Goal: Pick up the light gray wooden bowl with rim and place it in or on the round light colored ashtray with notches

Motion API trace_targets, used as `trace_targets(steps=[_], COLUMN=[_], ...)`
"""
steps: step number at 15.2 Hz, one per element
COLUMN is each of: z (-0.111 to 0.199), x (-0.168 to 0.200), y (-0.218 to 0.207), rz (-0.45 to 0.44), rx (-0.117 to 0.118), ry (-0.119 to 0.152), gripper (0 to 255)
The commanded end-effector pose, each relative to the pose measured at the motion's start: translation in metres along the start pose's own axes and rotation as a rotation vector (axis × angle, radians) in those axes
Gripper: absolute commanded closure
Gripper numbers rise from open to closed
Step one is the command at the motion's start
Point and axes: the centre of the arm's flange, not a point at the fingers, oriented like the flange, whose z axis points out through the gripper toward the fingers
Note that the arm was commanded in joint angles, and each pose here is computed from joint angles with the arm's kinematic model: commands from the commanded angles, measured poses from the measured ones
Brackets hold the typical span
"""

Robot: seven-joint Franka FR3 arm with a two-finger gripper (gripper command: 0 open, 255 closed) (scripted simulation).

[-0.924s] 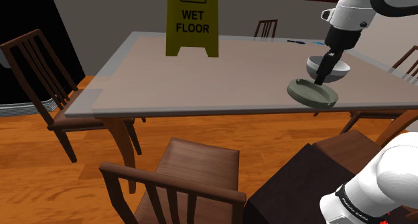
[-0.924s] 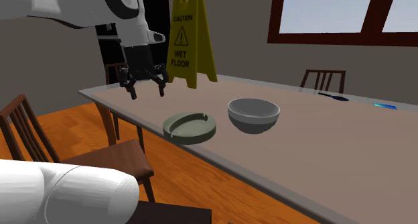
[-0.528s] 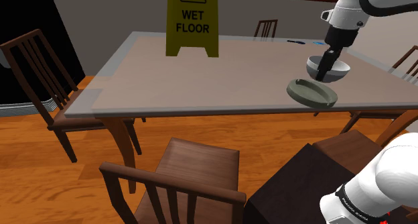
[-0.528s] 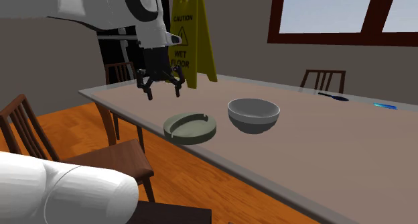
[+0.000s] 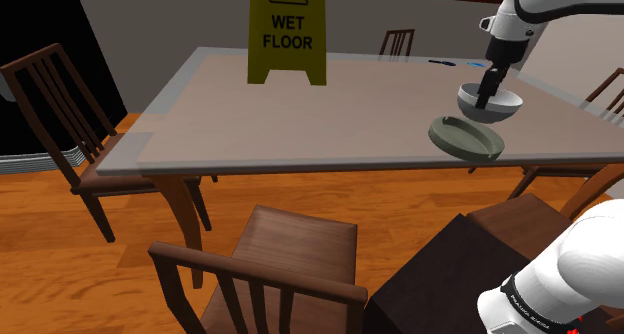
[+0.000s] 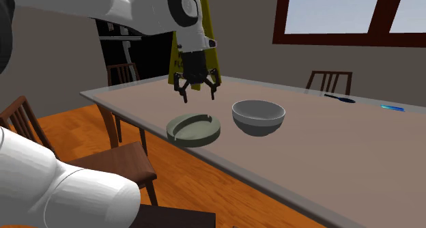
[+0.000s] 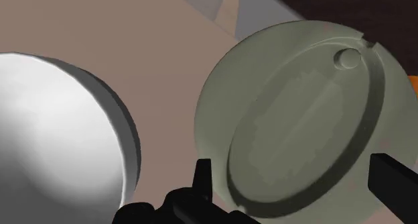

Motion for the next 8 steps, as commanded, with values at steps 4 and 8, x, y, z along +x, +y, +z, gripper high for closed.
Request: trace_targets(steps=[4,8], z=[0.013,0.023], x=[0.013,0.023], y=[0.063,0.113], rz=[-0.005,-0.008], rx=[-0.005,-0.008], ry=[-0.019,-0.033], gripper=[0,0])
